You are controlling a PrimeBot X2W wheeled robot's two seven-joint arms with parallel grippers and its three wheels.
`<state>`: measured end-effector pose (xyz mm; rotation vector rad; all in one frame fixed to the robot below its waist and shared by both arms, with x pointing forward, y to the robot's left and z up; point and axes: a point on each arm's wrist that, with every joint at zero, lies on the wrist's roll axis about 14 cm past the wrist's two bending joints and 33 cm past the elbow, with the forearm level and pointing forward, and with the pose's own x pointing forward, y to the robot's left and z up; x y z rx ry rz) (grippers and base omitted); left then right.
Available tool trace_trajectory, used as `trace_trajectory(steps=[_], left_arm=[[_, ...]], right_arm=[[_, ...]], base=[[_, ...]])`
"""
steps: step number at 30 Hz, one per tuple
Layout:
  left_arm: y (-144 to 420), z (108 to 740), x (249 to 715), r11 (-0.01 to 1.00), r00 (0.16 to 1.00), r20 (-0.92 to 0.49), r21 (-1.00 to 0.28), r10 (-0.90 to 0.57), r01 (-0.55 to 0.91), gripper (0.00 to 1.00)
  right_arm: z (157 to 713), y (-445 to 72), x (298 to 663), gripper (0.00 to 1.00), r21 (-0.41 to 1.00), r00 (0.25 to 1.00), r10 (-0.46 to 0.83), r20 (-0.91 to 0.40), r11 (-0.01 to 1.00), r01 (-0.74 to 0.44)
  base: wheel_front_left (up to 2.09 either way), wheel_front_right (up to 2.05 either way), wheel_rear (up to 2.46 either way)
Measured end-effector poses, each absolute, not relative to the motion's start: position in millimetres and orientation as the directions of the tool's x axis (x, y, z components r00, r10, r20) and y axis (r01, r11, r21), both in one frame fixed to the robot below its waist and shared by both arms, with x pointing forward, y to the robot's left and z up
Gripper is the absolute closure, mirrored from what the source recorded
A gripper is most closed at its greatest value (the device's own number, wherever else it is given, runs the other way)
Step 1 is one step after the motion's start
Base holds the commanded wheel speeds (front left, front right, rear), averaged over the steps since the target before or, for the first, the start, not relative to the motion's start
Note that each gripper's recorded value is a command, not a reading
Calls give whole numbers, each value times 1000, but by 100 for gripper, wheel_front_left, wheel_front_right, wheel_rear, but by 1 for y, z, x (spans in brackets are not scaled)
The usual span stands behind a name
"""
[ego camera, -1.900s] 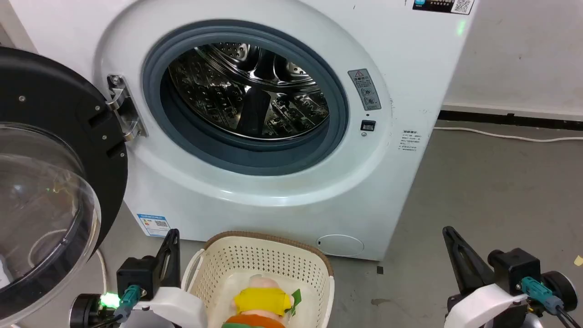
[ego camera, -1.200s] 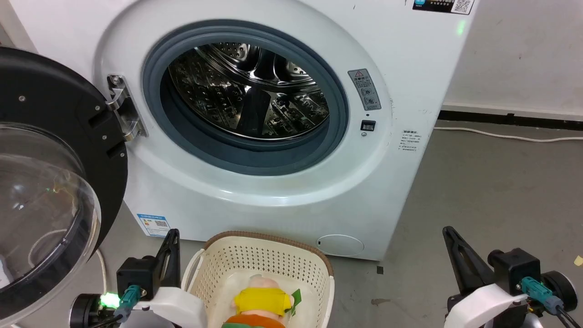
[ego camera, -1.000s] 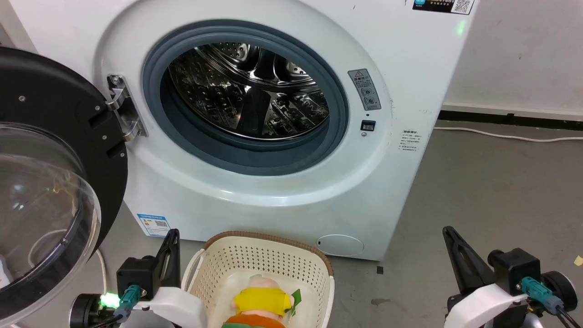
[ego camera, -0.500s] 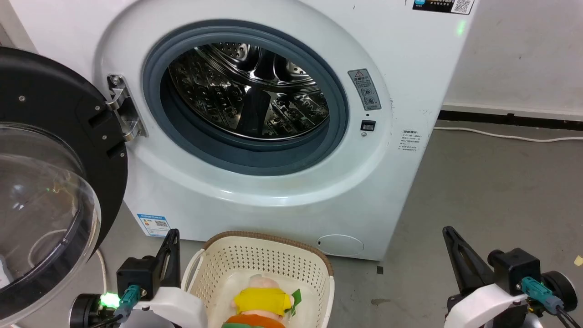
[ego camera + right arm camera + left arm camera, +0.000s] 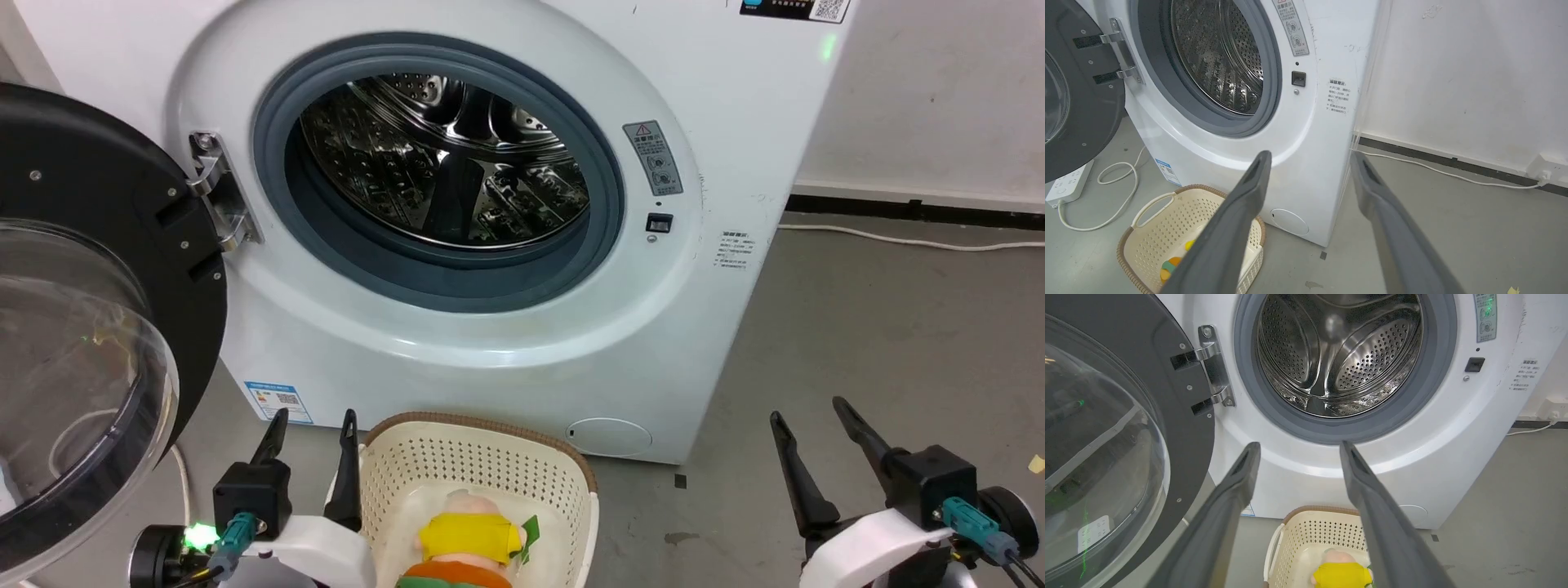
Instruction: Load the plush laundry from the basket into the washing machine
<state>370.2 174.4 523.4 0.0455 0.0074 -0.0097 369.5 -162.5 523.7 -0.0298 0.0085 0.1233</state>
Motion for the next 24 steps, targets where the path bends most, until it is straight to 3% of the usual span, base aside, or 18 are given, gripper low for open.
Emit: trace_trajectory(steps=[24], left_arm=[[145,482,395,995,990,-99,9,-95,97,0]], right_arm=[[505,-182,381,0,20,997,64,-32,998,-63]], base=[[0,0,0]])
